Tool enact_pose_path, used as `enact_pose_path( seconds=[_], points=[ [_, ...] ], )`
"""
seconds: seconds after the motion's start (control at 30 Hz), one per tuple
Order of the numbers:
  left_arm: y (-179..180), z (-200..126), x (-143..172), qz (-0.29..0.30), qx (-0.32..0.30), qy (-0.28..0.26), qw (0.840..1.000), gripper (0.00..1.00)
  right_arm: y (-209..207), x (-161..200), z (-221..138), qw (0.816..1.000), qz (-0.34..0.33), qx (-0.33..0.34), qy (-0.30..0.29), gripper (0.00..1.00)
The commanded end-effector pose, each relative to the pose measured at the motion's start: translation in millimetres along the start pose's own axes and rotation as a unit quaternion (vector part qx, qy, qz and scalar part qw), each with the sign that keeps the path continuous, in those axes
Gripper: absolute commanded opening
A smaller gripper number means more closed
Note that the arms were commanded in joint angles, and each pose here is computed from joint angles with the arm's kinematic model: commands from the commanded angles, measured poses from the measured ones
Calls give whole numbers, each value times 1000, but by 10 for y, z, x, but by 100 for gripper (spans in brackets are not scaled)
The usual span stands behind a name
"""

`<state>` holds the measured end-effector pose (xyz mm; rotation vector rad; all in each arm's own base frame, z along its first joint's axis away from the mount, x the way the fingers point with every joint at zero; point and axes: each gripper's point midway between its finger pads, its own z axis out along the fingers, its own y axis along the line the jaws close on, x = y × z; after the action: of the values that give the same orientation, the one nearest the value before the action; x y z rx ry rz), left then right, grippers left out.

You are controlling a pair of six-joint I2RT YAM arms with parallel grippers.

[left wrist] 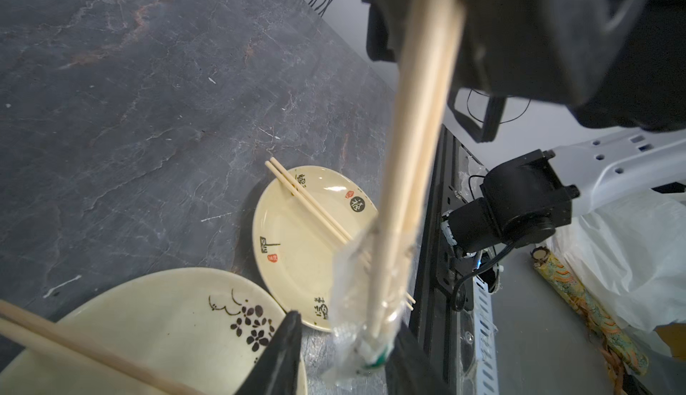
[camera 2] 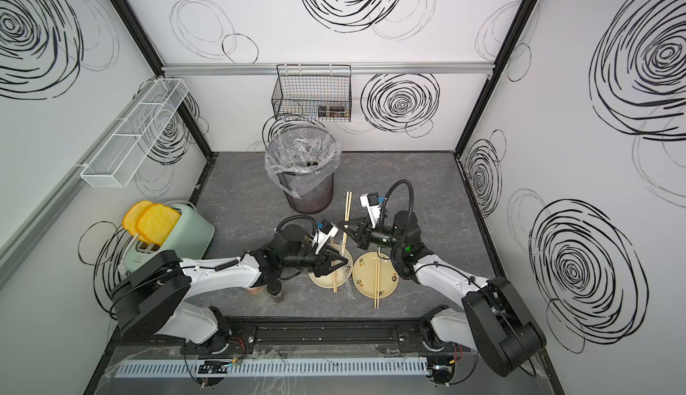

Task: Remove the packaging of disposable chopsticks
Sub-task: Remove the packet bag from the disposable chopsticks.

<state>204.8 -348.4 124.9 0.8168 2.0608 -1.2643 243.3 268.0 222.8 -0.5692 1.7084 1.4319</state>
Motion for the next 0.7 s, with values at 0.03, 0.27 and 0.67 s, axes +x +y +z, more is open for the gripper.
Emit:
enact_pose_path(
  seconds=[0.03,0.27,0.67],
  points=[
    [-32,-3,-87,16,3,-16,1000,21,76,-90,-29,1000,-17,-9,-19,0],
    [-34,-87,-14,14,-6,-7,1000,0,57,-95,-42,999,-20,-2,-25,0],
    [2,-301,179,8,-36,14,999,0,-37,-123,-94,999,-18,25,-42,0]
  ],
)
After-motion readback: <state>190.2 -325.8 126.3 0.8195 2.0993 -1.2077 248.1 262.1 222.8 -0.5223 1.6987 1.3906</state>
